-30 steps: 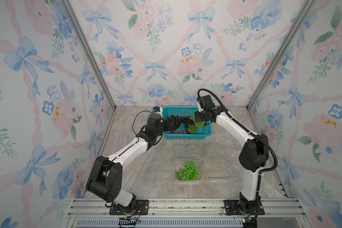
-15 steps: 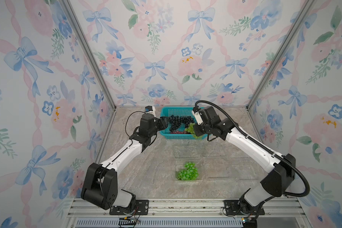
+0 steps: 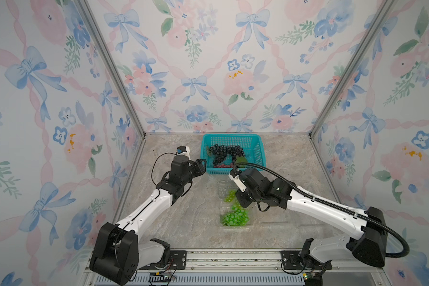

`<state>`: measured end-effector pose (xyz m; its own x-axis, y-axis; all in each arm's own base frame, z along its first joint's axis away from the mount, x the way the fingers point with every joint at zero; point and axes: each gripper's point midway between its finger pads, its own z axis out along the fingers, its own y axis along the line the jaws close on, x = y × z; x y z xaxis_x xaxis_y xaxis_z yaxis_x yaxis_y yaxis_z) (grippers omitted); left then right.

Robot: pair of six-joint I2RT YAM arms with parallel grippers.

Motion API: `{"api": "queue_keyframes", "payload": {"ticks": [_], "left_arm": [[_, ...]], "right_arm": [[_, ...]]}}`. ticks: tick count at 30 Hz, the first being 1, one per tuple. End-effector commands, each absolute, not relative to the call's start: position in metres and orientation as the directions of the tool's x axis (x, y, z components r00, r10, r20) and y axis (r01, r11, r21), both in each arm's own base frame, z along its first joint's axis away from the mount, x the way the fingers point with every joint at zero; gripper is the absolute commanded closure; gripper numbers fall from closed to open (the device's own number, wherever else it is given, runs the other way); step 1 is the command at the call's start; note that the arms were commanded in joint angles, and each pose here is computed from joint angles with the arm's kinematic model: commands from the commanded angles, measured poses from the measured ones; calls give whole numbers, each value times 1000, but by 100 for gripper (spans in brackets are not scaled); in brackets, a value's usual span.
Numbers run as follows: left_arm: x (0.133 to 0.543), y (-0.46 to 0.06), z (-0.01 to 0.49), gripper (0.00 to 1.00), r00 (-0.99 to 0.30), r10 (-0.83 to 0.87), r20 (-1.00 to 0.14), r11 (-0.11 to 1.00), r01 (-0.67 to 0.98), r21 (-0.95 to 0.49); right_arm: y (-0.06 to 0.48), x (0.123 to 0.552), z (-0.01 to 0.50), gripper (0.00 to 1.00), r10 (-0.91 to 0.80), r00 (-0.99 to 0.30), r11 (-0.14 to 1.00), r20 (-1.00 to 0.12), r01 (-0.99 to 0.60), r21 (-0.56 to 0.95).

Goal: Pack grapes into containers
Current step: Place the grape into the packing box.

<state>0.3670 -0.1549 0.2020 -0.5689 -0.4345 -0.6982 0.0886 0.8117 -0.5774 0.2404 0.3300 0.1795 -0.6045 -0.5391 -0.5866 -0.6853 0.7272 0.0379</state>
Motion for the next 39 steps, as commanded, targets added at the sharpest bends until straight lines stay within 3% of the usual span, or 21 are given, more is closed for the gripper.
{"api": "queue_keyframes", "payload": {"ticks": [1,12,14,18,21,32,35,37,39], "left_arm": [[355,-156,193,43,-586,-424,-690,818,79,-569],[339,-172,198,42,-602,-373,-706,818,146,-557],[339,-175,198,42,-609,-362,-705,817,156,-555],[338,-180,195,42,-624,-350,-699,816,164,-555],[336,-180,196,42,-618,-343,-707,819,171,-547],[333,-186,192,42,-636,-323,-701,818,185,-545],[333,-188,195,42,-634,-319,-704,815,196,-545],[329,-195,195,43,-645,-300,-703,806,222,-548],[324,-201,190,45,-659,-276,-700,805,239,-543]], "right_arm": [[343,227,160,94,-542,-621,720,-566,-691,69],[359,214,91,87,-541,-679,727,-496,-674,130],[359,213,80,83,-546,-688,731,-479,-670,129],[355,211,76,59,-541,-699,741,-467,-659,130],[350,213,86,50,-508,-703,756,-498,-641,132],[335,218,127,35,-389,-717,788,-578,-584,194],[326,219,129,35,-368,-732,805,-573,-560,198],[320,217,133,43,-368,-730,809,-576,-557,189],[316,211,138,58,-385,-717,805,-581,-569,170]]}}
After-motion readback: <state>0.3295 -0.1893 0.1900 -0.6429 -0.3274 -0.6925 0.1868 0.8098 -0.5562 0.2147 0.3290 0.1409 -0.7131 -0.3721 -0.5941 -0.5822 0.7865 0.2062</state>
